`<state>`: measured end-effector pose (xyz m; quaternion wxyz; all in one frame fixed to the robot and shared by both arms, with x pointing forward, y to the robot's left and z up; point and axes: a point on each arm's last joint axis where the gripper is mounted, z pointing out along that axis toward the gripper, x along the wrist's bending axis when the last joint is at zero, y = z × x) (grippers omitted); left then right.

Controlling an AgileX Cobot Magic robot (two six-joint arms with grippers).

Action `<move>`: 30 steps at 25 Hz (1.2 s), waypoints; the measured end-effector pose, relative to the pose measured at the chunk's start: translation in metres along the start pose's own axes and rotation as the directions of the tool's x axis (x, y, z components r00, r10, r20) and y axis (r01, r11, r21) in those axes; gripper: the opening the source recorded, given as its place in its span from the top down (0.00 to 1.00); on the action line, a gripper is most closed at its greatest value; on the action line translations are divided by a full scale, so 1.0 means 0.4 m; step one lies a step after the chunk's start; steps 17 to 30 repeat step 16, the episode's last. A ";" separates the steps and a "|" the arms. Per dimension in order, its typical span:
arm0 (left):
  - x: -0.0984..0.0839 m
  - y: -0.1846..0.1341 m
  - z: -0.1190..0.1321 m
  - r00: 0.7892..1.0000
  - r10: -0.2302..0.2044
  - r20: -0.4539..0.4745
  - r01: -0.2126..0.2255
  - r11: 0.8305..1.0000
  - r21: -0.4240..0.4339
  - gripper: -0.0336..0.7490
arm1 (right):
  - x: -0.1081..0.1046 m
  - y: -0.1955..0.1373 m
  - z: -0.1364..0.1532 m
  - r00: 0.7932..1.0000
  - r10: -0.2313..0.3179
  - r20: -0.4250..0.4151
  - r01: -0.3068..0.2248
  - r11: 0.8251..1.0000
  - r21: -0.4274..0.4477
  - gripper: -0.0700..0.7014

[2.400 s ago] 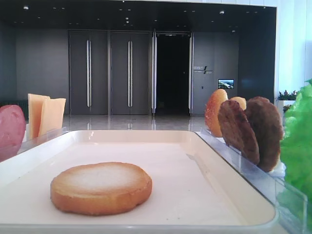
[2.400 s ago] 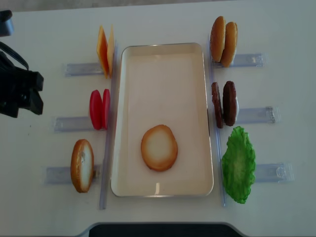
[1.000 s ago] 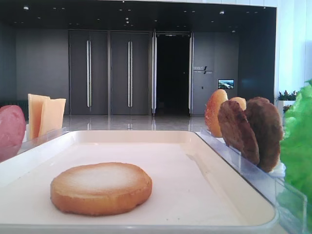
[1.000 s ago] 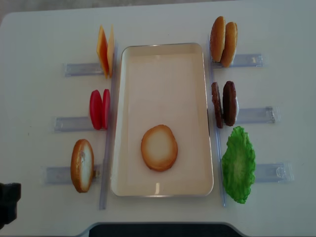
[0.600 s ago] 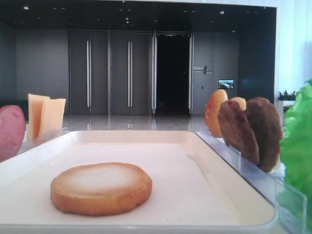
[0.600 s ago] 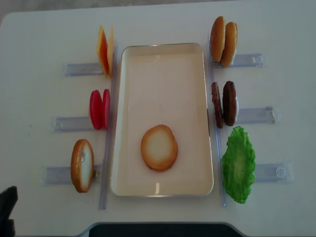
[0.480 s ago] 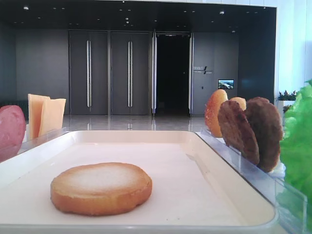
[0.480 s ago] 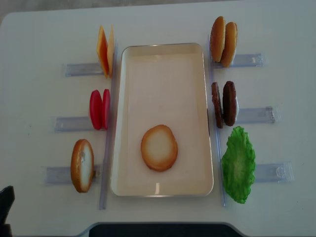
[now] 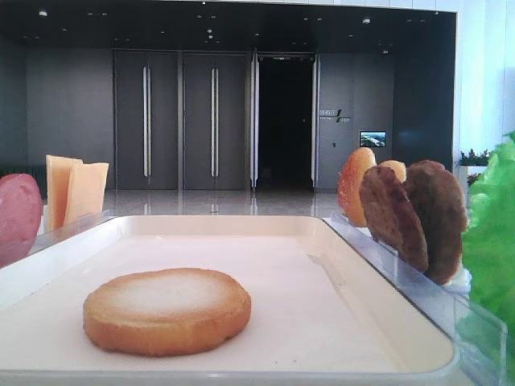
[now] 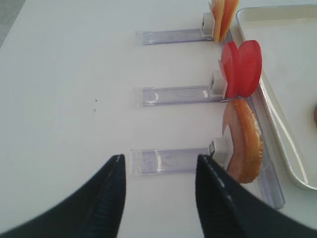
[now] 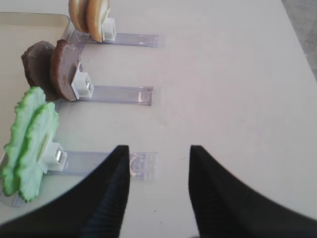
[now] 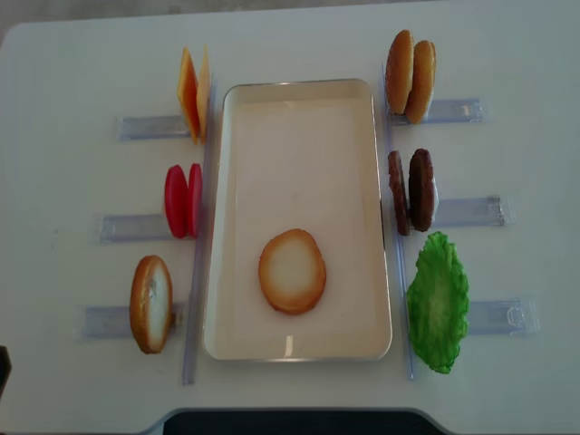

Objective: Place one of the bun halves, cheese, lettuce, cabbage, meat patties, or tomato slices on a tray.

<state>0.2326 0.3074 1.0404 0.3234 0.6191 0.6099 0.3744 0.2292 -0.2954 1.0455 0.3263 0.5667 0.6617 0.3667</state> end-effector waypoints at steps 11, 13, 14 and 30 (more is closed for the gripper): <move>0.000 0.000 0.000 1.000 0.000 0.000 0.000 1.000 0.000 0.53 | 0.000 0.000 0.000 1.000 0.000 0.000 0.000 1.000 0.000 0.51; 0.000 0.000 0.000 1.000 0.000 0.000 0.000 1.000 0.000 0.53 | 0.000 0.000 0.000 1.000 0.000 0.000 0.000 1.000 0.000 0.51; 0.000 0.000 0.000 1.000 0.000 0.000 0.000 1.000 0.000 0.53 | 0.000 0.000 0.000 1.000 0.000 0.000 0.000 1.000 0.000 0.51; 0.000 0.000 0.000 1.000 0.000 0.000 0.000 1.000 0.000 0.53 | 0.000 0.000 0.000 1.000 0.000 0.000 0.000 1.000 0.000 0.51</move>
